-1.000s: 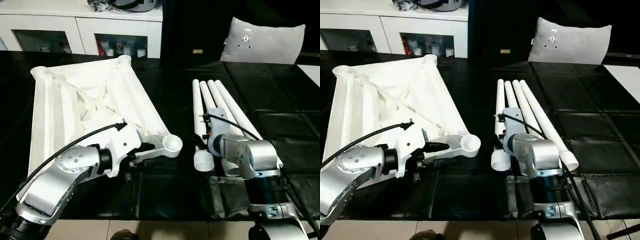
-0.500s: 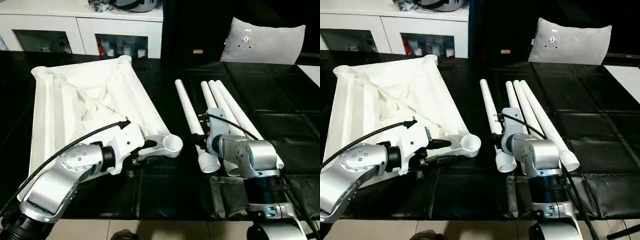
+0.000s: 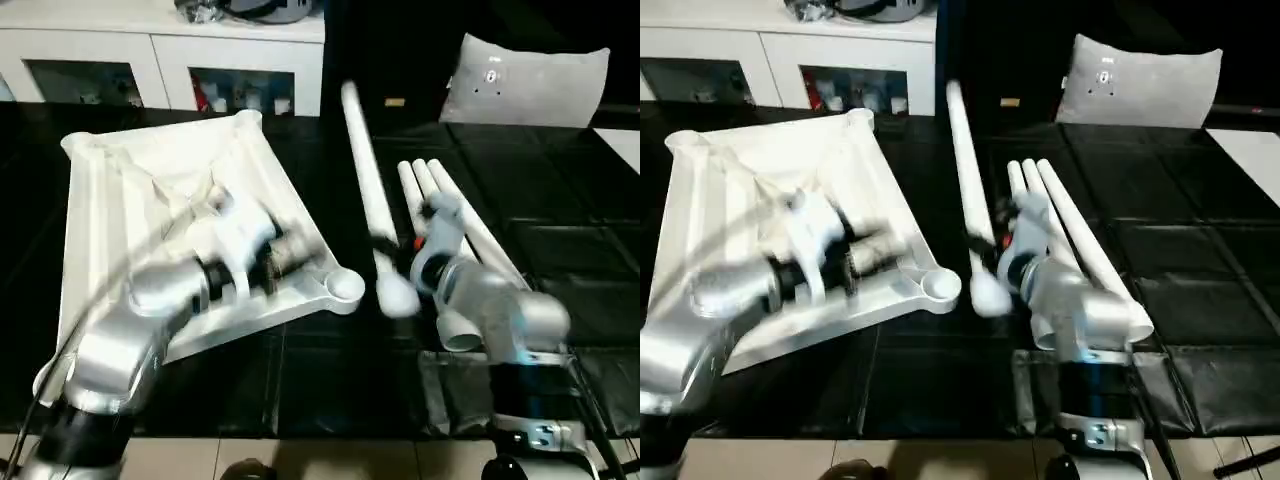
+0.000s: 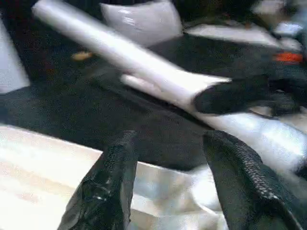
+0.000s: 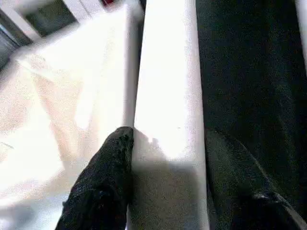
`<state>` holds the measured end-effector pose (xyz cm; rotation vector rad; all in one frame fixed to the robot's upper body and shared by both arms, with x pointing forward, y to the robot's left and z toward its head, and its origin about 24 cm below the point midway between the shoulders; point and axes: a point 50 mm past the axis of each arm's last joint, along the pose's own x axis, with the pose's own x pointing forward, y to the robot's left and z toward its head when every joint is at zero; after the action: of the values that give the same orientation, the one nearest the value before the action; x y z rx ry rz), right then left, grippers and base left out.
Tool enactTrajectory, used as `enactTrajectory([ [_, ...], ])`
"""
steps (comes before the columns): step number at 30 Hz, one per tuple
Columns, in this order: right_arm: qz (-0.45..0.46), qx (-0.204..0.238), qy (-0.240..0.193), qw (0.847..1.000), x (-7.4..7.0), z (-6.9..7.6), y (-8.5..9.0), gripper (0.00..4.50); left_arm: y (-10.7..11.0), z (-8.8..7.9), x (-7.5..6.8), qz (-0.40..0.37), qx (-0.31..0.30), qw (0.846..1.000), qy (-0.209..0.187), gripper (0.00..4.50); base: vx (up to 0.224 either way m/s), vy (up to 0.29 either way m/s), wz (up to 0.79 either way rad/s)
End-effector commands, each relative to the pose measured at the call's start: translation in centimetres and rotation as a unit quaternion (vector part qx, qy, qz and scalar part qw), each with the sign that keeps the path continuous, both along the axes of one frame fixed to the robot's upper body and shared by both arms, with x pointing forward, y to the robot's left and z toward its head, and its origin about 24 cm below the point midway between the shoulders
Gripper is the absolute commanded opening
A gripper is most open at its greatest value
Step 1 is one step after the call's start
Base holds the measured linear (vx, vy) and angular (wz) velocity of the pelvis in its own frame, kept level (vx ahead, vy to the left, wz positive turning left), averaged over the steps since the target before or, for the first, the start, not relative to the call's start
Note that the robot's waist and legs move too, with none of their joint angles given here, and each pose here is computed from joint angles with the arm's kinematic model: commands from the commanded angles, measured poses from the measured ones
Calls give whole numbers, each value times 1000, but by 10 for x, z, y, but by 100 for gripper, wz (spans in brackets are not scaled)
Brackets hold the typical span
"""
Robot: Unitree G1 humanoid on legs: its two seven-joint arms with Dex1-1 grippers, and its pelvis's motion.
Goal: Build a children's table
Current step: Pick table leg
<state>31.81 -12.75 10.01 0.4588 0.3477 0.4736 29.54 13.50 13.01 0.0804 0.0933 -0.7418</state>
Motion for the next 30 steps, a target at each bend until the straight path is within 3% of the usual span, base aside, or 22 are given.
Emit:
enactTrajectory([
  [1, 52, 81, -85, 992, -7, 24, 1, 186, -5, 18, 10, 22, -59, 998, -12, 284, 0, 0, 0],
  [6, 117, 143, -133, 974, -19, 31, -1, 185, -25, 40, 14, -9, -172, 985, -6, 321, 0, 0, 0],
  [10, 158, 189, -158, 956, -30, 36, -1, 185, -45, 55, 13, -53, -279, 959, 24, 357, 0, 0, 0],
  [14, 182, 206, -172, 946, -38, 40, 1, 185, -52, 63, 14, -66, -330, 941, 41, 390, 0, 0, 0],
  [17, 190, 207, -179, 943, -40, 40, 2, 185, -56, 64, 14, -74, -328, 941, 46, 410, 0, 0, 0],
  [20, 188, 191, -188, 945, -41, 40, 5, 185, -60, 62, 13, -74, -309, 947, 48, 443, 0, 0, 0],
  [21, 184, 113, -199, 956, -40, 36, 10, 185, -61, 60, 13, -63, -284, 956, 40, 445, 0, 0, 0],
  [22, 184, 113, -199, 956, -40, 36, 10, 185, -61, 60, 13, -63, -284, 956, 40, 448, 0, 0, 0],
  [23, 170, 44, -212, 961, -36, 33, 16, 185, -64, 59, 14, -52, -258, 965, 18, 449, 0, 0, 0],
  [24, 163, 25, -224, 961, -34, 33, 17, 185, -65, 58, 14, -44, -246, 968, 7, 450, 0, 0, 0],
  [26, 151, 11, -243, 958, -33, 34, 21, 184, -67, 57, 16, -28, -222, 974, -16, 450, 0, 0, 0],
  [28, 139, 5, -253, 957, -32, 35, 23, 184, -69, 57, 17, -13, -223, 974, -30, 415, 0, 0, 0],
  [30, 98, -34, -284, 953, -28, 34, 28, 184, -75, 58, 17, 21, -207, 975, -80, 403, 0, 0, 0],
])
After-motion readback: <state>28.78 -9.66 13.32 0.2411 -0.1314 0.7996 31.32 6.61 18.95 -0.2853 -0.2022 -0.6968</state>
